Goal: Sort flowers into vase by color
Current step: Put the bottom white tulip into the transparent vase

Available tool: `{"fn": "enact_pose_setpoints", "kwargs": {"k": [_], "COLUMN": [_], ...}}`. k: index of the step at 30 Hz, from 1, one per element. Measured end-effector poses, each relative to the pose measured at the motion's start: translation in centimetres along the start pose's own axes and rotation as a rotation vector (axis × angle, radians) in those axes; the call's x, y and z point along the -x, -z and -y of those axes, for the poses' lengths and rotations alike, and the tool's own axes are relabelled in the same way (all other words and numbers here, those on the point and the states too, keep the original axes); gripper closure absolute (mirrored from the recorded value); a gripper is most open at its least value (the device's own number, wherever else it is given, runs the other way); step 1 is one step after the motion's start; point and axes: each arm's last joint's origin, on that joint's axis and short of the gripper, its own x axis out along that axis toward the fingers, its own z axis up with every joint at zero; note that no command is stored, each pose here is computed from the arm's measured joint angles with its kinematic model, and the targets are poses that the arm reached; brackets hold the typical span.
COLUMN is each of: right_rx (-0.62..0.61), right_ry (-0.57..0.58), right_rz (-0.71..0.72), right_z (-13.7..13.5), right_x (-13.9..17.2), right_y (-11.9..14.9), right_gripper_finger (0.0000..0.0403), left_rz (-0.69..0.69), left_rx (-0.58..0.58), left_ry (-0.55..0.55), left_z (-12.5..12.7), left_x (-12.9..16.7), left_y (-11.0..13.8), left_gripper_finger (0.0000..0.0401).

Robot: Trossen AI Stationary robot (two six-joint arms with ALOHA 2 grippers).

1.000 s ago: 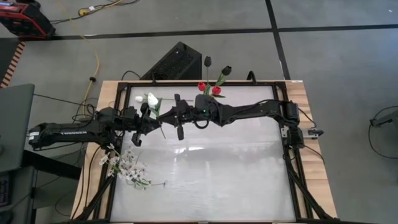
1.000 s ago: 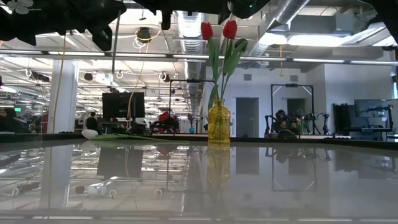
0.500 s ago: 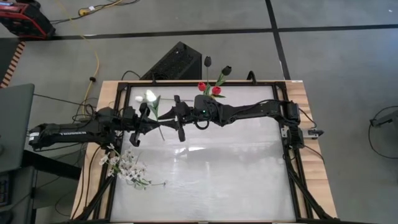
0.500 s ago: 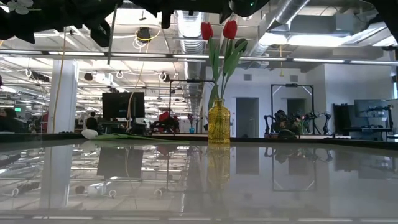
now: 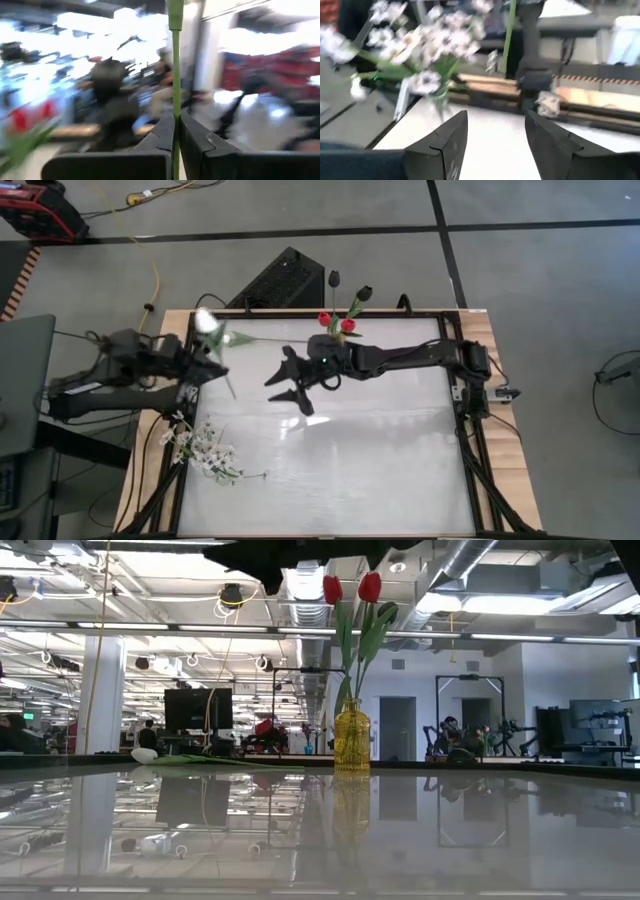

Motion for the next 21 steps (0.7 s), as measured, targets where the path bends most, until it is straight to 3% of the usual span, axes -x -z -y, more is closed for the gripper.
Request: {"fn": "enact_pose_setpoints", "kwargs": {"k": [4, 7, 15, 21], "right_rx": [0.029, 0.044, 0.036, 0.031], "right_ry": [-0.035, -0.059, -0.090, -0.099], "right_rz": [-0.025, -0.028, -0.080, -0.096], "right_z": [-1.5, -2.6, -4.0, -4.5], "right_x": [-0.5, -0.9, -1.2, -1.3], "right_y": [0.2, 0.2, 0.7, 0.8], "right_gripper_finger": [0.0188, 0.0194, 0.0206, 0.0211], "left_rz": [0.101, 0.147, 0.210, 0.184], "left_rx": [-0.001, -0.001, 0.014, 0.078], "left_ry": [0.264, 0.387, 0.554, 0.610], "left_z": [1.2, 1.9, 3.3, 4.2], "left_x": [0.0, -0.1, 0.1, -0.9], "left_y": [-1.1, -1.5, -2.0, -1.5], "left_gripper_finger": [0.0401, 0.0401, 0.0401, 0.0401]}}
